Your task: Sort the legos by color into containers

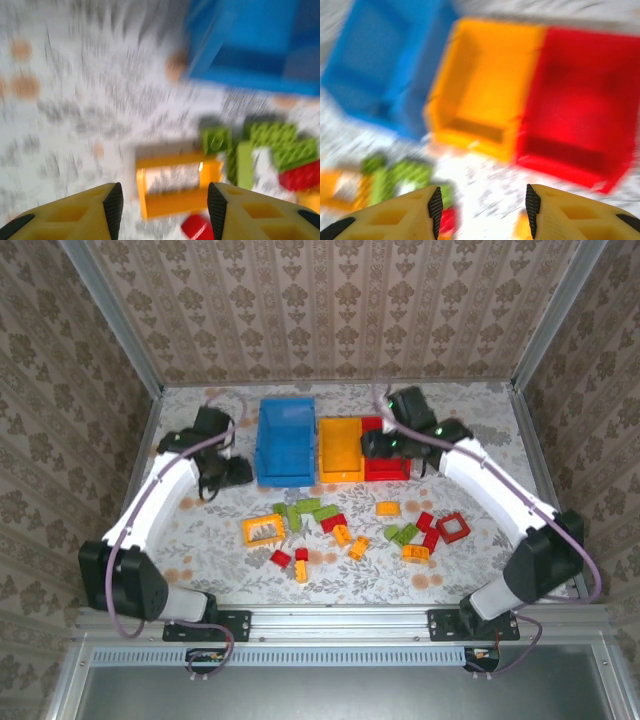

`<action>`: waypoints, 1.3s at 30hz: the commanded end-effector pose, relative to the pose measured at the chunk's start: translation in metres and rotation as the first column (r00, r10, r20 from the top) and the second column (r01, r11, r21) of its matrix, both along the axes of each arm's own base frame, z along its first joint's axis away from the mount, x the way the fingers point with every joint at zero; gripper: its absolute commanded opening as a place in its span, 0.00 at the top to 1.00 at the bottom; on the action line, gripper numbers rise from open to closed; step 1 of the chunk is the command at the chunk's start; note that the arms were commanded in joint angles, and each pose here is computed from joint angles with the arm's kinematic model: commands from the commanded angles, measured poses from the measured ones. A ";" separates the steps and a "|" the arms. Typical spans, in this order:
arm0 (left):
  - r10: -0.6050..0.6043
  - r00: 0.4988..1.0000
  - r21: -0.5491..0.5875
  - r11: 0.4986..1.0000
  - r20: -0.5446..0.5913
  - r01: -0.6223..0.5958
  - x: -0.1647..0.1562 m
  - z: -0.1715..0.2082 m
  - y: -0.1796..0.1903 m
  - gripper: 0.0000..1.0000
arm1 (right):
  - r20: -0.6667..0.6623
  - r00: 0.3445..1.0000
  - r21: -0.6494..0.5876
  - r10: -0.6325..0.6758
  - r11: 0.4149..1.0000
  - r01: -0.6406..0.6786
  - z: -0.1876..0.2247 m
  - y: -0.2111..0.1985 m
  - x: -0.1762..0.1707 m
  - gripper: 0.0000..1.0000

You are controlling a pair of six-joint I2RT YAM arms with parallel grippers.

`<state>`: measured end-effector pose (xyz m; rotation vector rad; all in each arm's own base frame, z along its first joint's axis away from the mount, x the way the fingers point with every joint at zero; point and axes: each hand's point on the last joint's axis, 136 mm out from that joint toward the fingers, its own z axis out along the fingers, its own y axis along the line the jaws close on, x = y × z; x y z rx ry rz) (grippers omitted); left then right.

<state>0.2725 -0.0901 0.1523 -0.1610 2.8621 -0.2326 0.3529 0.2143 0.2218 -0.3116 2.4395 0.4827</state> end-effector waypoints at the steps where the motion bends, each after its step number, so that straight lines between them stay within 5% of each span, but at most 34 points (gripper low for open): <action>1: 0.046 0.992 -0.048 0.997 -0.120 -0.052 -0.048 -0.030 -0.002 0.51 | -0.050 0.984 0.168 0.170 0.973 -0.159 -0.008 0.057 -0.052 0.46; 9: 0.017 0.985 -0.087 0.996 -0.170 -0.033 -0.054 -0.083 -0.012 0.59 | -0.110 0.912 0.239 0.396 0.901 -0.363 -0.034 0.120 -0.122 0.41; 26: -0.003 0.970 0.039 0.999 -0.245 0.013 -0.055 -0.124 0.004 0.86 | -0.003 0.803 0.110 0.596 0.799 -0.592 -0.006 0.182 -0.150 0.38; 30: 0.005 0.972 0.067 0.998 -0.233 0.011 -0.054 -0.121 0.009 1.00 | 0.012 0.799 0.082 0.601 0.796 -0.599 -0.003 0.189 -0.148 0.38; 39: -0.012 0.994 0.119 0.993 -0.106 0.025 -0.035 -0.050 0.008 1.00 | 0.142 0.872 0.033 0.468 0.878 -0.477 0.033 0.170 -0.115 0.40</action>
